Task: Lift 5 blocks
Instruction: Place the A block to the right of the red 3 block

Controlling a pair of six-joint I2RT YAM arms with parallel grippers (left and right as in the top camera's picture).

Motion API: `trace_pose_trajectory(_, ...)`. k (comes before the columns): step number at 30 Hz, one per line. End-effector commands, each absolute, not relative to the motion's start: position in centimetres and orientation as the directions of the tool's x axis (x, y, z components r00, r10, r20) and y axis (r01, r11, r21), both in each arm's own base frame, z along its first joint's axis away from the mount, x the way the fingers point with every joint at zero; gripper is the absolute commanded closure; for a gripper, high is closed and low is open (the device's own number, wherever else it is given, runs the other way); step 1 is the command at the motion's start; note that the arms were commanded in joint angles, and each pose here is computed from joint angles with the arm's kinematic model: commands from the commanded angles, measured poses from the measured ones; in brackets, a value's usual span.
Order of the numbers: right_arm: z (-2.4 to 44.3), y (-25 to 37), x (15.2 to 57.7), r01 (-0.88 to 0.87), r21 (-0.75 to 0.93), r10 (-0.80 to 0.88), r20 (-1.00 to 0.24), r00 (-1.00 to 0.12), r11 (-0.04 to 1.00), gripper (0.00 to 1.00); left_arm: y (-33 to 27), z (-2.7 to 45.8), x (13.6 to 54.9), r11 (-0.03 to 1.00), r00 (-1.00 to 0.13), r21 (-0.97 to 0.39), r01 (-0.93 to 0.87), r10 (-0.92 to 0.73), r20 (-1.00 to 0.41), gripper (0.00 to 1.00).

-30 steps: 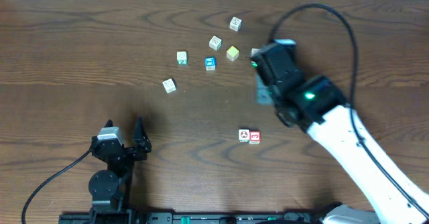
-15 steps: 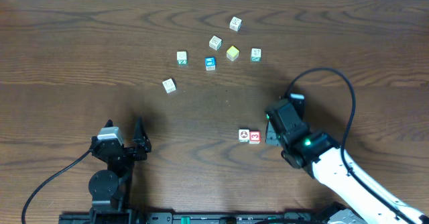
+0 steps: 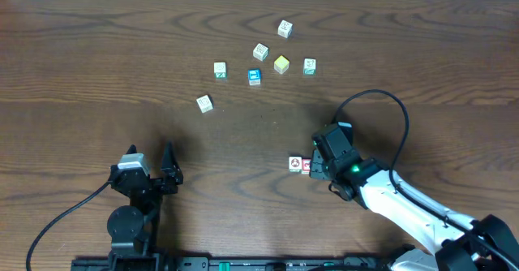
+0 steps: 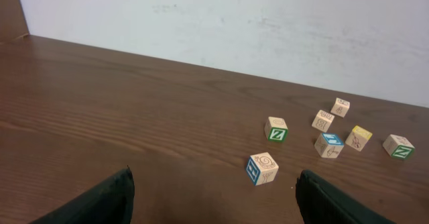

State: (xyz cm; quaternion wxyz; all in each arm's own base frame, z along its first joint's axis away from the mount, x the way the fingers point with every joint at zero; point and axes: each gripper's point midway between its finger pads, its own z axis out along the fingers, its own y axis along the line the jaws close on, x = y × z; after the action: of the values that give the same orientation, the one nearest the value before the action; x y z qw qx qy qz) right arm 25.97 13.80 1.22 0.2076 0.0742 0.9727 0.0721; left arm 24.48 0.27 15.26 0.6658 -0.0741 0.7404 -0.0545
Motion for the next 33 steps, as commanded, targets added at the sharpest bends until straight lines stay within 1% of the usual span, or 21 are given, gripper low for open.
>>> trace_pose_trajectory(1,-0.7,13.7,24.9,0.119,0.154,0.165,-0.330,-0.930,0.981,0.89,0.3,13.7,24.4,0.982,-0.148,-0.185,-0.049,-0.190,-0.971,0.23)
trace_pose_trajectory(2,-0.7,13.8,24.9,0.119,0.154,0.164,-0.331,-0.929,0.981,0.78,0.3,13.7,24.4,0.982,-0.148,-0.185,-0.049,-0.190,-0.971,0.23)
trace_pose_trajectory(3,-0.6,13.8,25.0,0.114,0.156,0.161,-0.335,-0.929,0.981,0.73,0.3,13.7,24.4,0.982,-0.148,-0.185,-0.049,-0.190,-0.971,0.23)
trace_pose_trajectory(4,-0.6,13.9,25.1,0.104,0.156,0.152,-0.340,-0.928,0.982,0.70,0.3,13.7,24.4,0.982,-0.148,-0.185,-0.049,-0.190,-0.971,0.23)
trace_pose_trajectory(5,-0.5,13.9,25.2,0.103,0.157,0.153,-0.343,-0.927,0.982,0.69,0.3,13.7,24.4,0.982,-0.148,-0.185,-0.049,-0.190,-0.971,0.23)
trace_pose_trajectory(10,-0.5,13.9,25.2,0.105,0.155,0.153,-0.345,-0.926,0.982,0.69,0.3,13.7,24.4,0.982,-0.148,-0.185,-0.049,-0.190,-0.971,0.23)
trace_pose_trajectory(19,0.0,13.8,25.8,0.108,0.147,0.155,-0.366,-0.918,0.983,0.62,0.3,13.7,24.4,0.982,-0.148,-0.185,-0.049,-0.190,-0.971,0.23)
trace_pose_trajectory(24,1.4,14.3,27.0,0.081,0.143,0.131,-0.388,-0.912,0.986,0.59,0.3,13.7,24.4,0.982,-0.148,-0.185,-0.049,-0.190,-0.971,0.23)
trace_pose_trajectory(29,3.8,14.5,28.5,0.057,0.101,0.095,-0.418,-0.904,0.993,0.56,0.3,13.7,24.4,0.982,-0.148,-0.185,-0.049,-0.190,-0.971,0.23)
trace_pose_trajectory(31,5.0,14.7,29.2,0.043,0.089,0.078,-0.430,-0.899,0.995,0.50,0.3,13.7,24.4,0.982,-0.148,-0.185,-0.049,-0.190,-0.971,0.23)
trace_pose_trajectory(32,5.7,14.7,29.7,0.042,0.086,0.075,-0.438,-0.896,0.995,0.43,0.3,13.7,24.4,0.982,-0.148,-0.185,-0.049,-0.190,-0.971,0.23)
trace_pose_trajectory(33,6.2,14.7,30.1,0.032,0.085,0.067,-0.447,-0.892,0.996,0.37,0.3,13.7,24.4,0.982,-0.148,-0.185,-0.049,-0.190,-0.971,0.23)
